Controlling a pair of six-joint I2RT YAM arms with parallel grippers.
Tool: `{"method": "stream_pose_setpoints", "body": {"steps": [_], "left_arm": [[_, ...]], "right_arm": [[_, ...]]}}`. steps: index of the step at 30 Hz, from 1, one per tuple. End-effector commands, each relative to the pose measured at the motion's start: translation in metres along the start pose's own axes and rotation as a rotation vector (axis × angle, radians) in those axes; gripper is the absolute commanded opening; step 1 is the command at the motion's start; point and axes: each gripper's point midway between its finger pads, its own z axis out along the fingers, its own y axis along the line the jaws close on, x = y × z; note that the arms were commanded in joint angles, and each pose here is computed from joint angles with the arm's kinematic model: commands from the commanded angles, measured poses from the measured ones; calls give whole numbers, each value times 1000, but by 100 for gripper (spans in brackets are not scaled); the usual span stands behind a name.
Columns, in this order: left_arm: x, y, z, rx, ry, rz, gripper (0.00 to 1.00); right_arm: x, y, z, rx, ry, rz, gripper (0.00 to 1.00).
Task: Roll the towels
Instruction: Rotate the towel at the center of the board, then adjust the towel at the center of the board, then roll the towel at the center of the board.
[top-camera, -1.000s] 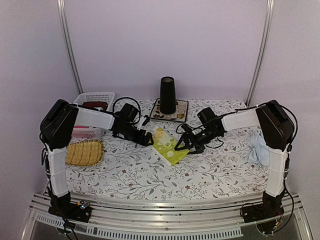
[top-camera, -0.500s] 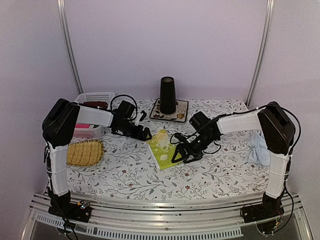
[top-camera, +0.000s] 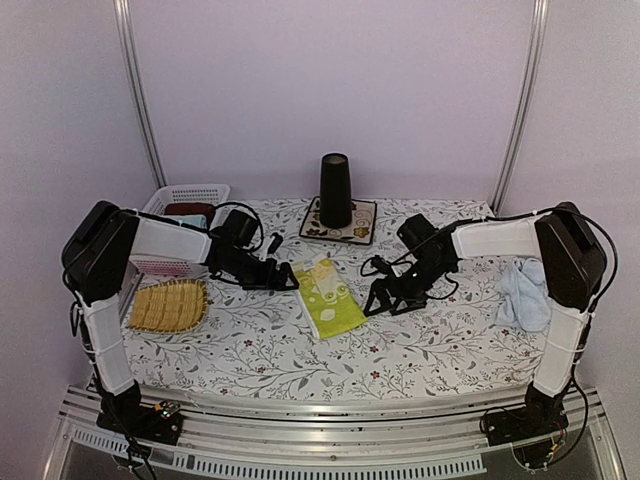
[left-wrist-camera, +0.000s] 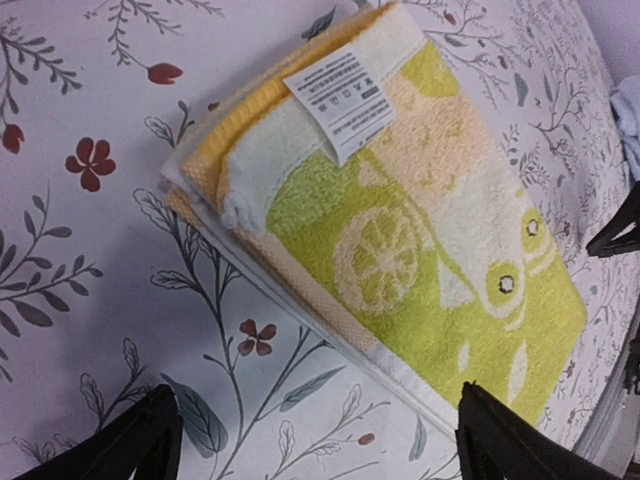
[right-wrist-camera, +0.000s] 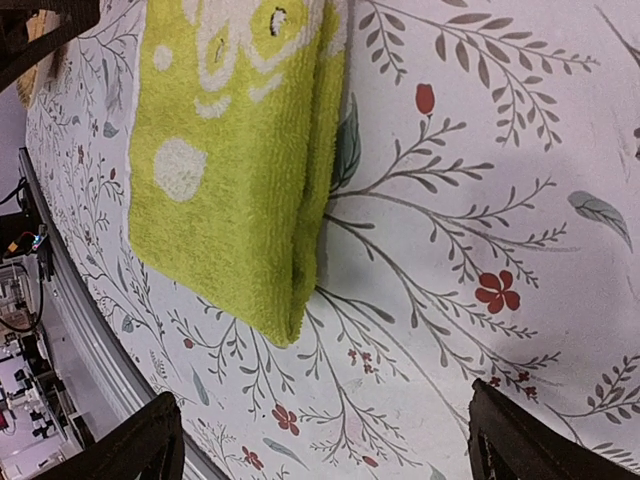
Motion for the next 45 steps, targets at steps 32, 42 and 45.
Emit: {"method": "stream_pose_setpoints", "body": {"steps": [32,42,45], "left_arm": [[-124,-49,-106,-329,-474,528,97],[-40,-100,-132,-222,-547,978,97],[8,-116,-112,-260,-546,1204,97]], "right_arm": [[-38,43,-143,319,-677,-624,99],[-29,65,-123,461,-651,-1111,99],[-21,59,-94,500,-559,-1225,99]]}}
